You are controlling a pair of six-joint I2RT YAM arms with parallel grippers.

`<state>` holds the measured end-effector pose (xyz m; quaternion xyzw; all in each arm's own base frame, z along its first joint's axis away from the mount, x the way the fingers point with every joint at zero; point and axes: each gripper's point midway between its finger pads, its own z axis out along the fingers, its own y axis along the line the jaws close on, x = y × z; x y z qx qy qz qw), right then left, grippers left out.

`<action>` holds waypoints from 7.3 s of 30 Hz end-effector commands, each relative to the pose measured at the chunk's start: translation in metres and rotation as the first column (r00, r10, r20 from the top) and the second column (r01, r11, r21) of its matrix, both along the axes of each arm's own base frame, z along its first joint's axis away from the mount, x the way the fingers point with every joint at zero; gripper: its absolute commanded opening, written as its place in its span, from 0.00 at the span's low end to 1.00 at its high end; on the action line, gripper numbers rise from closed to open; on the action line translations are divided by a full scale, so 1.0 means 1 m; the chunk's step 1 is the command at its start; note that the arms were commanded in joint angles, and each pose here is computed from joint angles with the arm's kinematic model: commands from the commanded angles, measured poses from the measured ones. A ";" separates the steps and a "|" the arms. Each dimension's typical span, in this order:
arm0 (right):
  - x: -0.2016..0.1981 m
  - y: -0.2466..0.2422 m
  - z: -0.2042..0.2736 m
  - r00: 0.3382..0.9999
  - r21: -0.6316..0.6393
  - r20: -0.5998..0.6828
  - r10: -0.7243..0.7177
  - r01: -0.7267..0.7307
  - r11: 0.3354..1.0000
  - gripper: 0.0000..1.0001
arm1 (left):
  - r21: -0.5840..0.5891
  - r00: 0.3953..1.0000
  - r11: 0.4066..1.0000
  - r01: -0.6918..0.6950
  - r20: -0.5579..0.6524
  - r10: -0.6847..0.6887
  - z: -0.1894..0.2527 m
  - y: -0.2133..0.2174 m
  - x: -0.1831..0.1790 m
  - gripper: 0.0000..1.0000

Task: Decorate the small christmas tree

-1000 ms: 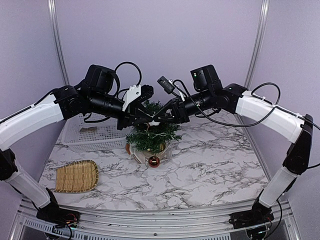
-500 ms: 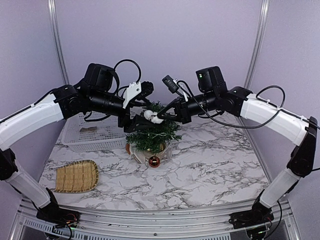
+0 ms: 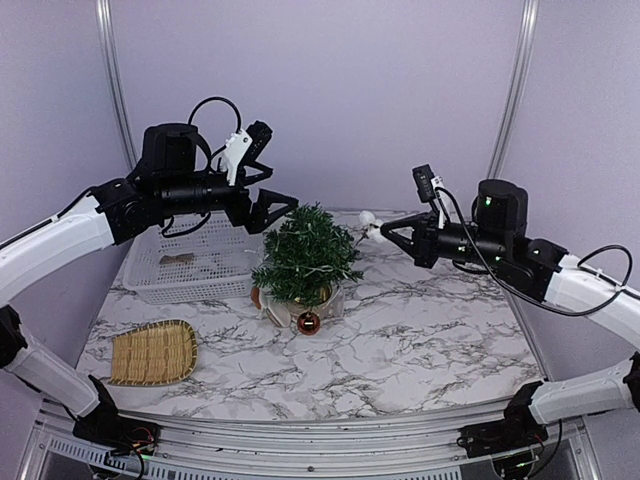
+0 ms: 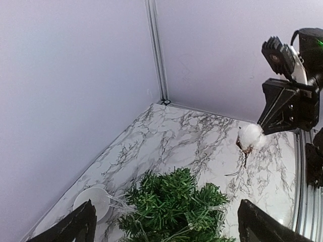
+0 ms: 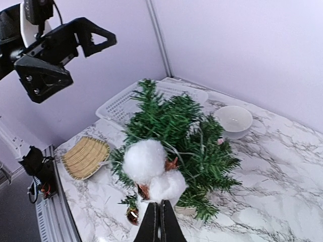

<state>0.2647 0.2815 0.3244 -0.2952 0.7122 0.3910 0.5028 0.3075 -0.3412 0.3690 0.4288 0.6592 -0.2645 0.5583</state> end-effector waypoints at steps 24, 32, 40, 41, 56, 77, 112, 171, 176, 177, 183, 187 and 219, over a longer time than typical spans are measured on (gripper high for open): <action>0.042 0.018 -0.018 0.961 0.037 0.074 -0.268 0.266 0.963 0.00 | -0.145 0.954 0.943 -0.301 -0.029 0.300 0.015 0.039 0.044 0.99; 0.053 0.030 -0.017 0.957 -0.002 0.124 -0.264 0.266 0.964 0.00 | -0.139 0.954 0.944 -0.299 -0.012 0.300 0.013 0.040 0.044 0.99; 0.059 0.050 -0.037 0.972 -0.050 0.104 -0.212 0.218 0.975 0.00 | -0.124 0.953 0.945 -0.302 -0.009 0.303 0.006 0.041 0.046 0.99; 0.060 0.051 -0.040 0.973 -0.057 0.101 -0.207 0.214 0.975 0.00 | -0.122 0.952 0.945 -0.304 -0.010 0.305 0.006 0.042 0.046 0.99; 0.063 0.047 -0.012 0.962 -0.027 0.143 -0.232 0.238 0.971 0.00 | -0.104 0.955 0.950 -0.296 -0.009 0.296 -0.003 0.042 0.052 0.99; 0.082 0.052 -0.045 0.967 -0.039 0.058 -0.248 0.251 0.967 0.00 | -0.092 0.958 0.954 -0.287 -0.011 0.287 -0.010 0.041 0.059 0.99; 0.089 0.052 -0.046 0.980 -0.079 0.020 -0.200 0.201 0.976 0.33 | -0.061 0.963 0.961 -0.269 -0.020 0.268 -0.027 0.038 0.061 0.99; 0.099 0.031 -0.038 0.977 -0.102 -0.022 -0.211 0.207 0.973 0.60 | -0.054 0.939 0.939 -0.339 -0.074 0.335 -0.043 0.065 0.075 0.99; 0.102 0.041 -0.039 0.986 -0.091 -0.018 -0.166 0.164 0.982 0.44 | -0.054 0.938 0.938 -0.341 -0.078 0.337 -0.044 0.066 0.076 0.99; 0.103 0.043 -0.040 0.988 -0.091 -0.020 -0.156 0.153 0.984 0.42 | -0.053 0.938 0.938 -0.342 -0.078 0.337 -0.044 0.067 0.076 0.99; 0.106 0.056 -0.058 0.991 -0.093 -0.065 -0.115 0.109 0.990 0.33 | -0.054 0.930 0.931 -0.361 -0.093 0.355 -0.047 0.072 0.079 0.99; 0.104 0.057 -0.064 0.991 -0.102 -0.086 -0.106 0.097 0.990 0.32 | -0.044 0.905 0.910 -0.412 -0.140 0.403 -0.054 0.084 0.086 0.99; 0.095 0.012 -0.001 0.969 -0.085 0.018 -0.245 0.246 0.966 0.80 | 0.484 0.064 0.367 -0.794 -0.534 0.843 -0.252 0.316 0.158 0.99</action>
